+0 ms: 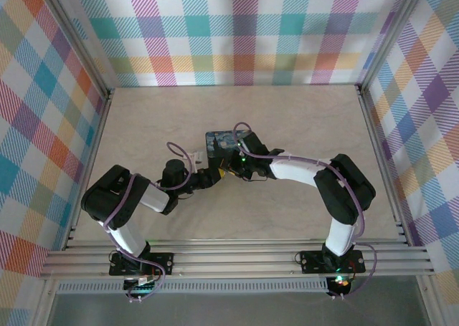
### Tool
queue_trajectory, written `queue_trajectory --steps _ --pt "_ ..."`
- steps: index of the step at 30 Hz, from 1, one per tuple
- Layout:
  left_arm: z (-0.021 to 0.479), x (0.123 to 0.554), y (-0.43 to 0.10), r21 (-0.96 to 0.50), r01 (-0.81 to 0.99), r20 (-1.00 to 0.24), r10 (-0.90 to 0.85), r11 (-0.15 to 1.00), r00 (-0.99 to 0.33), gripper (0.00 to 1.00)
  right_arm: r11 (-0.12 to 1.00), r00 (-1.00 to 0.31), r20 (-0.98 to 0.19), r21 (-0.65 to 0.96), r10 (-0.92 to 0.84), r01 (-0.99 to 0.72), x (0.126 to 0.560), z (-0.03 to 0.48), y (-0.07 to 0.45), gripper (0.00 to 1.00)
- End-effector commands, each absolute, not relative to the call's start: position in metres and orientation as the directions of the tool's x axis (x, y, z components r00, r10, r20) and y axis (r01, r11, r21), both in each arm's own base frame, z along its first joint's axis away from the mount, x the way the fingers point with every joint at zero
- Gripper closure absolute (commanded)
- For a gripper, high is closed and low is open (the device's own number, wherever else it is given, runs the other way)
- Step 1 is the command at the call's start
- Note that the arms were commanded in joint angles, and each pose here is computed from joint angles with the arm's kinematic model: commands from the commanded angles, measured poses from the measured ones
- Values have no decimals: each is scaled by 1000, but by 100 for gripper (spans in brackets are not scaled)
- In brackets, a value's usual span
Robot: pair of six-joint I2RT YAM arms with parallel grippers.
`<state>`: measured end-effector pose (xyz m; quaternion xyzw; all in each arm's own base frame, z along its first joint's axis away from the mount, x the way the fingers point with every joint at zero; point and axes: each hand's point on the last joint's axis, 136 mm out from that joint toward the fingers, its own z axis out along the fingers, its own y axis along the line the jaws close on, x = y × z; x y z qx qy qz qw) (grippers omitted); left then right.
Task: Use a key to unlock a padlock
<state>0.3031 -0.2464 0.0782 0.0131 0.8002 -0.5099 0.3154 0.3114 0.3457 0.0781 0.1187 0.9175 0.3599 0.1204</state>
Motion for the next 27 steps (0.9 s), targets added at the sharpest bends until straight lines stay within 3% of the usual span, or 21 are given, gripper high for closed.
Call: queue_trajectory --steps 1,11,17,23,27 --pt "84 305 -246 -804 383 -544 -300 455 -784 66 659 -940 -126 742 316 122 315 106 352 100" --pt "88 308 -252 -818 404 -541 -310 410 -782 75 642 -944 -104 756 312 129 314 108 355 100" --pt "96 310 -255 -820 427 -550 -317 381 -773 100 605 -946 -67 782 319 149 312 112 361 100" --pt "109 309 -266 -796 482 -594 -319 366 -739 100 538 -947 -9 825 323 176 312 124 369 100" --pt "117 305 -271 -697 549 -705 -304 462 -640 100 523 -950 23 830 311 191 310 128 372 100"
